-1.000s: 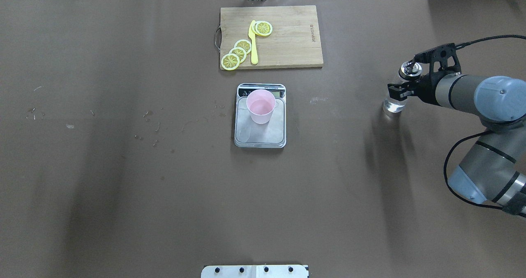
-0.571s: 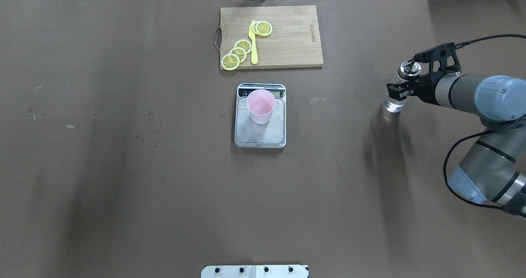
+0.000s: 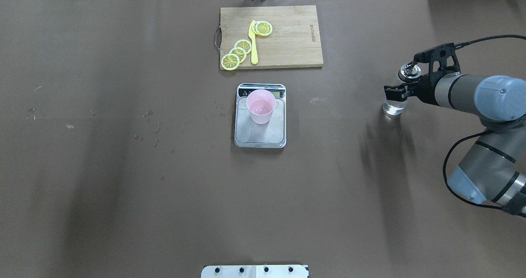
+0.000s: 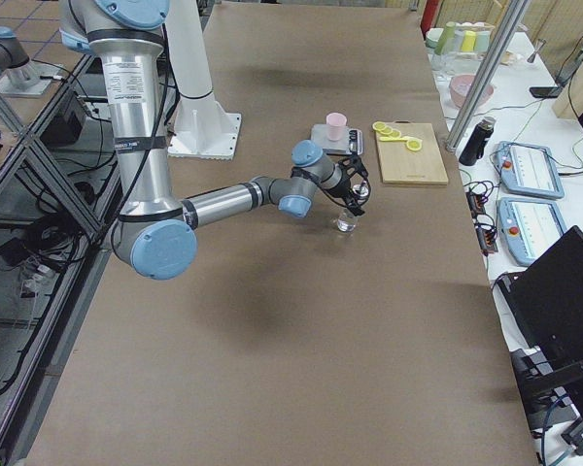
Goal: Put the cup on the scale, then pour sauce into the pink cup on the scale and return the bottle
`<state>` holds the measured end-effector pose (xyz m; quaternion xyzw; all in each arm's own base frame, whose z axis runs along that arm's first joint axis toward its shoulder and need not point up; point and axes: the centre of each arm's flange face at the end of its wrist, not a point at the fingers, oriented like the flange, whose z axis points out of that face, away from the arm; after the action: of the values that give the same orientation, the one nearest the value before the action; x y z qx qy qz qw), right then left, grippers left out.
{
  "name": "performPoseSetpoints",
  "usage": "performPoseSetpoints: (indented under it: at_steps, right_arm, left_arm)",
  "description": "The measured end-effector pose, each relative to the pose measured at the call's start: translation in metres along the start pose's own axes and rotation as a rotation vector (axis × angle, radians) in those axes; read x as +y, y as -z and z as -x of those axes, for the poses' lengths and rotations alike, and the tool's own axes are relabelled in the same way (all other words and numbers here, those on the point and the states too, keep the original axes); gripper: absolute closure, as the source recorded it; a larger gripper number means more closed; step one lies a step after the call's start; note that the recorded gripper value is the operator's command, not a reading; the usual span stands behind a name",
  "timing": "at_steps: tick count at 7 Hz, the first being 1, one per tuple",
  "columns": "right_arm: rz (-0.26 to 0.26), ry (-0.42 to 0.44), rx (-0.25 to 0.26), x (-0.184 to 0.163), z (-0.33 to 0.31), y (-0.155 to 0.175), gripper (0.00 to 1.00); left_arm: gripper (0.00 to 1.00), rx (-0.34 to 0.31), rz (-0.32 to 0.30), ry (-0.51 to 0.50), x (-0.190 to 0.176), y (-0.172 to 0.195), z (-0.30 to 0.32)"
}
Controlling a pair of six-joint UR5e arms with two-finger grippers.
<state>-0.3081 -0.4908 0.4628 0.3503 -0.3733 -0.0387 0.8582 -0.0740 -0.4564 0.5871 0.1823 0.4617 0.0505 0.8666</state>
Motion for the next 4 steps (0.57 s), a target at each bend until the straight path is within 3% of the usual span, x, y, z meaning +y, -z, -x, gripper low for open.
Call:
performPoseSetpoints:
  at_steps: [4]
  right_arm:
    - [0.022,0.002,0.012,0.024,-0.018,0.019,0.0]
  left_arm:
    - [0.03,0.0,0.0,-0.001,0.0,0.0,0.0]
